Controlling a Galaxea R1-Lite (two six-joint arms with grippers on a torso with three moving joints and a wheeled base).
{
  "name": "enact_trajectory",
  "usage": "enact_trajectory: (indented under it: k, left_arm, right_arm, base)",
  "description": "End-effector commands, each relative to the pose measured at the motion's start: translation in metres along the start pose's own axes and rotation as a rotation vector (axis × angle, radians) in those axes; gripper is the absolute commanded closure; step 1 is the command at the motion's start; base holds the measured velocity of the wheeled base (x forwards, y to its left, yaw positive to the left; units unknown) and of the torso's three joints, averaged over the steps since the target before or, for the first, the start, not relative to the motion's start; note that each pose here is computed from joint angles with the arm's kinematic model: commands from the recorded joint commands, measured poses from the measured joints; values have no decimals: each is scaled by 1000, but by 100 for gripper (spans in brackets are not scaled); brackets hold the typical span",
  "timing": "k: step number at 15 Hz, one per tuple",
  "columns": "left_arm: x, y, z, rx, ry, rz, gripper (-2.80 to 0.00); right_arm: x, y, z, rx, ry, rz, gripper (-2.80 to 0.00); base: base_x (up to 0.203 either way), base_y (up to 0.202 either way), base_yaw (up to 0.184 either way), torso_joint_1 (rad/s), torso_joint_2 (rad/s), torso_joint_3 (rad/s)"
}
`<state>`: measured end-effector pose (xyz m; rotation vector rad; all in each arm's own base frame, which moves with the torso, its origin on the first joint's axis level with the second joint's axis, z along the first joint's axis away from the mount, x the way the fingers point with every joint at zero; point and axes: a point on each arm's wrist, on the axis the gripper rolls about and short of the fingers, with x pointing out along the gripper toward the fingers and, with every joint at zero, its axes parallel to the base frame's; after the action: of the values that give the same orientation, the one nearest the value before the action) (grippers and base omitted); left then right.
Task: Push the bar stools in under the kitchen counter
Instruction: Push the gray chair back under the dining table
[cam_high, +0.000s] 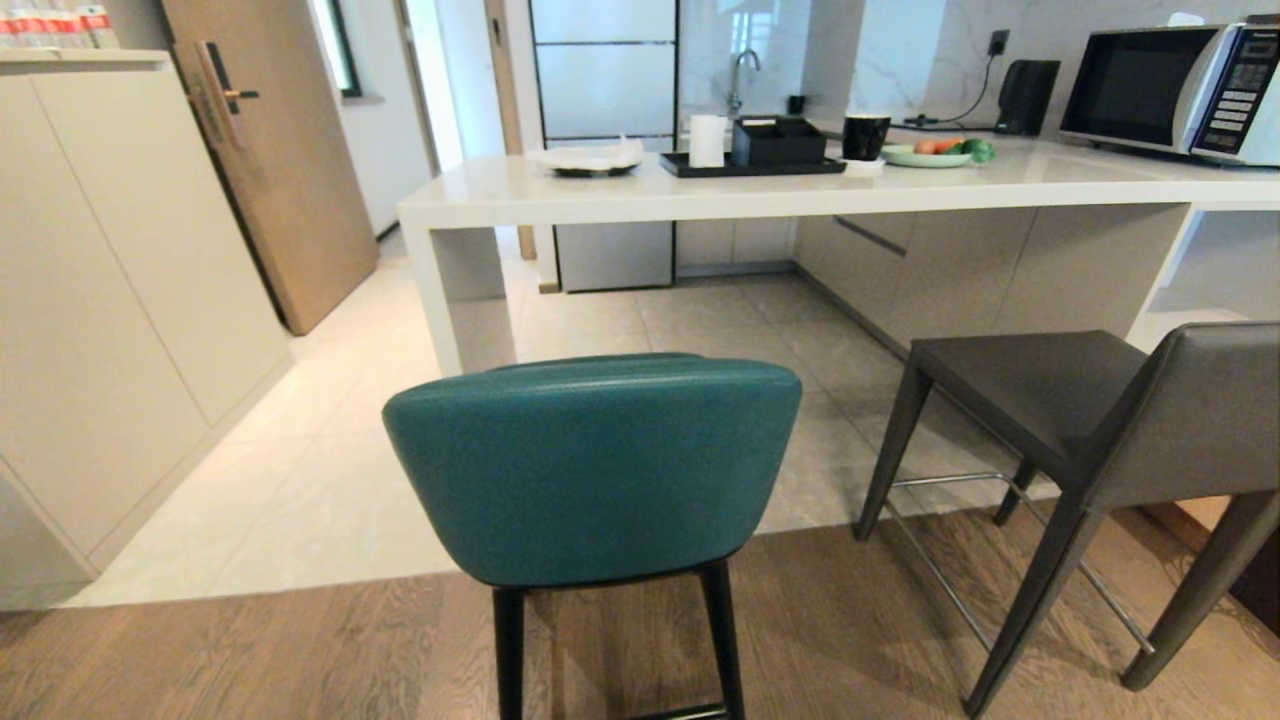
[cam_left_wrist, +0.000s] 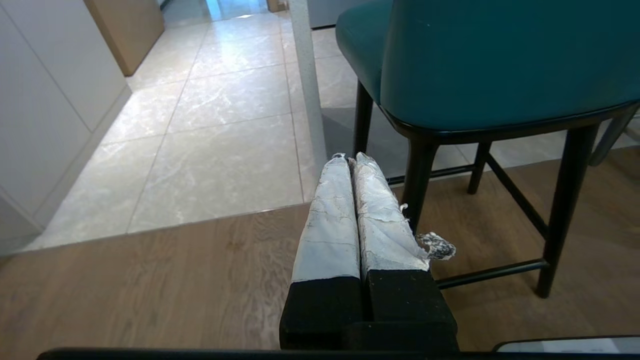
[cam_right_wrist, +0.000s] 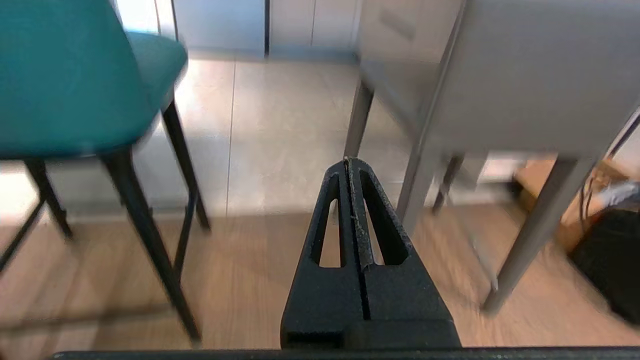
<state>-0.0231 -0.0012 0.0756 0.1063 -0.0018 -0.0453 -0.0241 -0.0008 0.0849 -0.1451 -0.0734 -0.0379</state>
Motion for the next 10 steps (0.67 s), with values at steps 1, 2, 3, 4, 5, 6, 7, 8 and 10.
enact_trajectory:
  k: [1,2,3,4,5,6,7,8,10]
  left_arm:
    - [0,0,-1,-7,4,0,0]
    - [0,0,-1,-6,9,0,0]
    - [0,0,-1,-6,9,0,0]
    - [0,0,-1,-7,4,2,0]
    - [0,0,-1,-13,6,5,0]
    - [0,0,-1,-27,6,5,0]
    - [0,0,-1,-42,4,5,0]
    - [0,0,0,-44,3,7,0]
    - [0,1,0,-57,5,40,0]
  right_arm:
    - [-1,0,-2,-22,41,10,0]
    - [-1,0,-2,-23,40,9,0]
    - [-1,0,-2,-12,40,6,0]
    - [-1,0,-2,26,39,4,0]
    - [-1,0,-2,105,42,3,0]
    - [-1,0,-3,188,54,2,0]
    - [-2,0,-4,244,80,-1,0]
    - [-2,0,-4,223,82,1,0]
    - [-2,1,-4,88,82,21,0]
  base:
    - [0,0,0,0,0,0]
    - [0,0,0,0,0,0]
    - [0,0,0,0,0,0]
    - [0,0,0,0,0,0]
    - [0,0,0,0,0,0]
    - [0,0,0,0,0,0]
    - [0,0,0,0,0,0]
    - [0,0,0,0,0,0]
    - [0,0,0,0,0,0]
